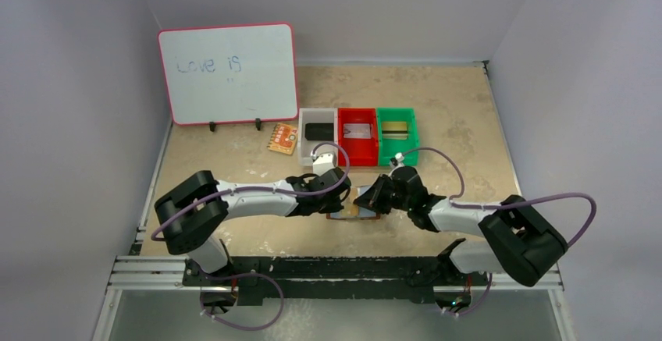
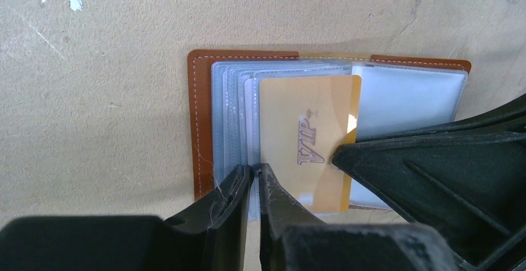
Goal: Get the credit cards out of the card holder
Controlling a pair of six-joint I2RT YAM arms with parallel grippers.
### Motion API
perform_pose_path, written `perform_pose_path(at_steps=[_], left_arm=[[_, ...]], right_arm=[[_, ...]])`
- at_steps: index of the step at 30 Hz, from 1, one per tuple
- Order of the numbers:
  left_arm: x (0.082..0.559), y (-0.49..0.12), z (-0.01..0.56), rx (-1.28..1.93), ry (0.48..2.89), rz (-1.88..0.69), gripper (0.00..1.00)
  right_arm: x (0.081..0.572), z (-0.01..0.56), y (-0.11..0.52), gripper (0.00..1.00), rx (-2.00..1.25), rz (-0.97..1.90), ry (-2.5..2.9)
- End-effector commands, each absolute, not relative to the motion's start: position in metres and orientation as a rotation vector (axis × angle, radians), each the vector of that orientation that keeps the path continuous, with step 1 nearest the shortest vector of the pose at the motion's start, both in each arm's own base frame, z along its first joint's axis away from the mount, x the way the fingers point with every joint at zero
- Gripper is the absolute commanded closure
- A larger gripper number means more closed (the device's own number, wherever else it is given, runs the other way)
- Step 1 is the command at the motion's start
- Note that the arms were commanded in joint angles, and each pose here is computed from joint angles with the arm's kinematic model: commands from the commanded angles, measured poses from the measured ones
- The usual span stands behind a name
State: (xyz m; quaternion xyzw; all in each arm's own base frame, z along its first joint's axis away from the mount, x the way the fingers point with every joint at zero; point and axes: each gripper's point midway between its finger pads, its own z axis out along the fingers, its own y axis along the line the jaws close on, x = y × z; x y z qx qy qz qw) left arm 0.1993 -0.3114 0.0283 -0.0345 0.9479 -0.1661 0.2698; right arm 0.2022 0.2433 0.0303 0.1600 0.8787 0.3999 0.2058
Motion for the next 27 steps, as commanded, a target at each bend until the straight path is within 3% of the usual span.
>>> perform_pose_path(at_steps=[1, 9, 14, 20, 27], left_arm=[[0.194, -0.283, 0.004, -0.053, 2.607, -0.247, 0.90], [0.194, -0.284, 0.002, -0.039, 2.605, -0.246, 0.92], [0.194, -0.285, 0.004, -0.037, 2.601, -0.256, 0.92], [0.195, -0.286, 0.005, -0.041, 2.597, -0.264, 0.92], [0.196, -0.287, 0.007, -0.047, 2.594, -0.273, 0.92]], right_arm=[[0.206, 0.037, 0.241, 0.90, 0.467, 1.122, 2.413], [0.207, 0.045, 0.244, 0.91, 0.445, 1.180, 2.372], [0.206, 0.046, 0.242, 0.79, 0.457, 1.199, 2.358], [0.205, 0.046, 0.240, 0.85, 0.469, 1.198, 2.353], [0.206, 0.049, 0.238, 1.00, 0.481, 1.201, 2.333]])
